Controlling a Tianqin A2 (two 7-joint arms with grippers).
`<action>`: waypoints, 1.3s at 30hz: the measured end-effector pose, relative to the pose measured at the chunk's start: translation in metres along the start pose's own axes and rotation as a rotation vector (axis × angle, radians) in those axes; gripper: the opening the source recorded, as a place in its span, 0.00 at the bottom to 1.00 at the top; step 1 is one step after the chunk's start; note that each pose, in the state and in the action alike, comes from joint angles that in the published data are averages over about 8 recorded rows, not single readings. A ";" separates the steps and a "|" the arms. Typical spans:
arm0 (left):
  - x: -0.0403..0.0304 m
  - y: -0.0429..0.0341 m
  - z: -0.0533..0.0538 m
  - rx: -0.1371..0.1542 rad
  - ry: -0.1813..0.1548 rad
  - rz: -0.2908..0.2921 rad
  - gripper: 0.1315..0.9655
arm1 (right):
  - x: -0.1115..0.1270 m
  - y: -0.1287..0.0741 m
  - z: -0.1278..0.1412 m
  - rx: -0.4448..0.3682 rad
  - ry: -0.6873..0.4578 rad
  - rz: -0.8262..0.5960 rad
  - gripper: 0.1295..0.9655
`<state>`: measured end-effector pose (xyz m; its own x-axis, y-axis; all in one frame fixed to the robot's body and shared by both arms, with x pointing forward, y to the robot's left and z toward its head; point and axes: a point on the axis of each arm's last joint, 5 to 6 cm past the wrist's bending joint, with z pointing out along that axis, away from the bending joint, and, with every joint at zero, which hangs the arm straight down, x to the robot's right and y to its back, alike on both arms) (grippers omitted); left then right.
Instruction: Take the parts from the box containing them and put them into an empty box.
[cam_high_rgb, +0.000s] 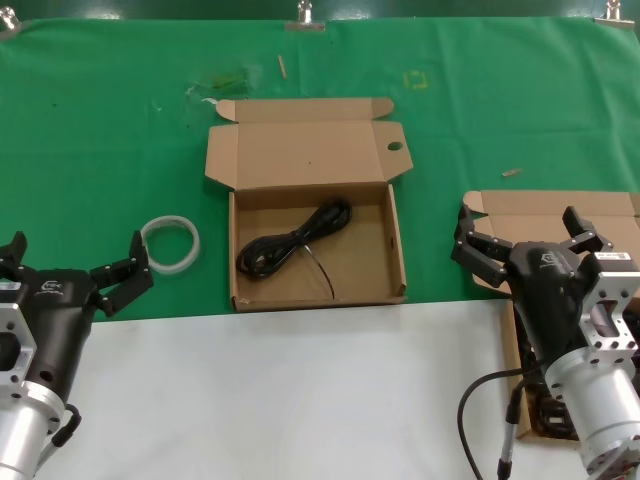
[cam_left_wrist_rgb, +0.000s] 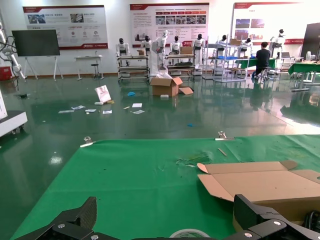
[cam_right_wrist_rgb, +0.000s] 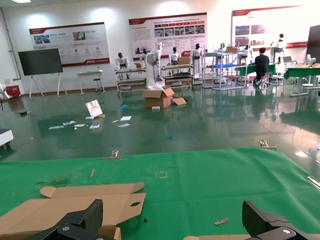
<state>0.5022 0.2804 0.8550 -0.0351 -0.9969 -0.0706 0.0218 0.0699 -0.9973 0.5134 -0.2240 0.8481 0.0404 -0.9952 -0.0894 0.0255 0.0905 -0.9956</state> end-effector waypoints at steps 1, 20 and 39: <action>0.0000 0.0000 0.000 0.000 0.000 0.000 1.00 | 0.000 0.000 0.000 0.000 0.000 0.000 1.00; 0.0000 0.0000 0.000 0.000 0.000 0.000 1.00 | 0.000 0.000 0.000 0.000 0.000 0.000 1.00; 0.0000 0.0000 0.000 0.000 0.000 0.000 1.00 | 0.000 0.000 0.000 0.000 0.000 0.000 1.00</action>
<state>0.5022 0.2804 0.8550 -0.0351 -0.9969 -0.0706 0.0218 0.0699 -0.9973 0.5134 -0.2240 0.8481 0.0404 -0.9952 -0.0894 0.0255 0.0905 -0.9956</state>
